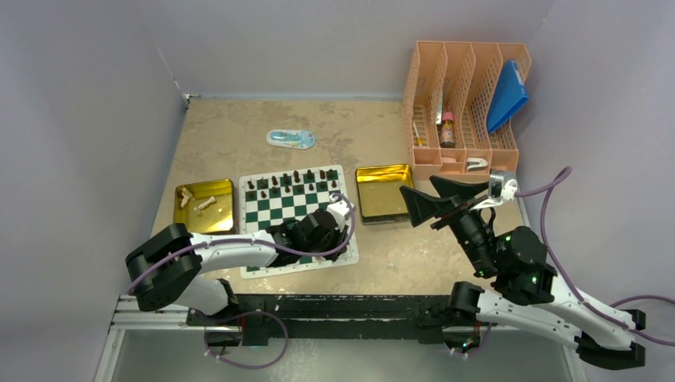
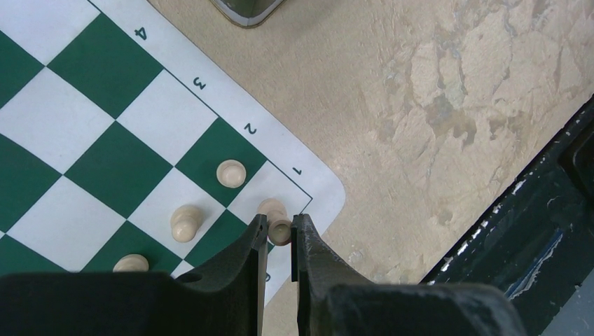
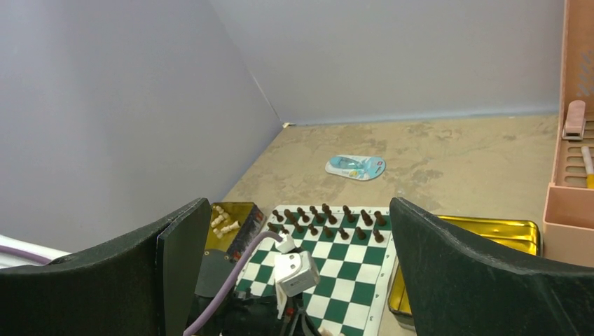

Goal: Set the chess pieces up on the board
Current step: Place the chess piece on the chessboard.

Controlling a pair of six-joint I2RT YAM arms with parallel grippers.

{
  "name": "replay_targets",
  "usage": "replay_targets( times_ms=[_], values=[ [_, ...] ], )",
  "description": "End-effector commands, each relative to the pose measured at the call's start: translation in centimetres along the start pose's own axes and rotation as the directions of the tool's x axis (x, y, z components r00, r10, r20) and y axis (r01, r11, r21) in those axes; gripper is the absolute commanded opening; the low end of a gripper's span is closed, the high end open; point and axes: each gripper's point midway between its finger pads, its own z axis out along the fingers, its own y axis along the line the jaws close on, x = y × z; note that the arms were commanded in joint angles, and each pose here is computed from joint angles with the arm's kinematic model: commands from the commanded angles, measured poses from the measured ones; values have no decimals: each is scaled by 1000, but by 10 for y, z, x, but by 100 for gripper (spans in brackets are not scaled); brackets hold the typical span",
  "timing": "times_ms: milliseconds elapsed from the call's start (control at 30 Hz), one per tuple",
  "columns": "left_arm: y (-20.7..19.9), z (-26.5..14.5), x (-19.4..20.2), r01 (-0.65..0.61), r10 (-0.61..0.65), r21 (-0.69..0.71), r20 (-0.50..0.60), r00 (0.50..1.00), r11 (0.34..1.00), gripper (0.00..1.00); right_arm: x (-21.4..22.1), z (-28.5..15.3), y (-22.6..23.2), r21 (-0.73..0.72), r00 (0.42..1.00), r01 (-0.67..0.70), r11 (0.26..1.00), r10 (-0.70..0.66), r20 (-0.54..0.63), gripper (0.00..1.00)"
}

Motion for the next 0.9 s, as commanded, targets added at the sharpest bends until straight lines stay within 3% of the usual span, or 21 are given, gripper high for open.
replay_targets(
  times_ms=[0,867],
  values=[
    [-9,5,-13,6,-7,26,42,999,1000,0,-11,-1,6,-29,998,-47,998,48,42,99],
    [-9,9,-7,23,-23,16,5,1000,1000,6,-11,-5,4,-34,997,-61,998,63,52,99]
  ],
)
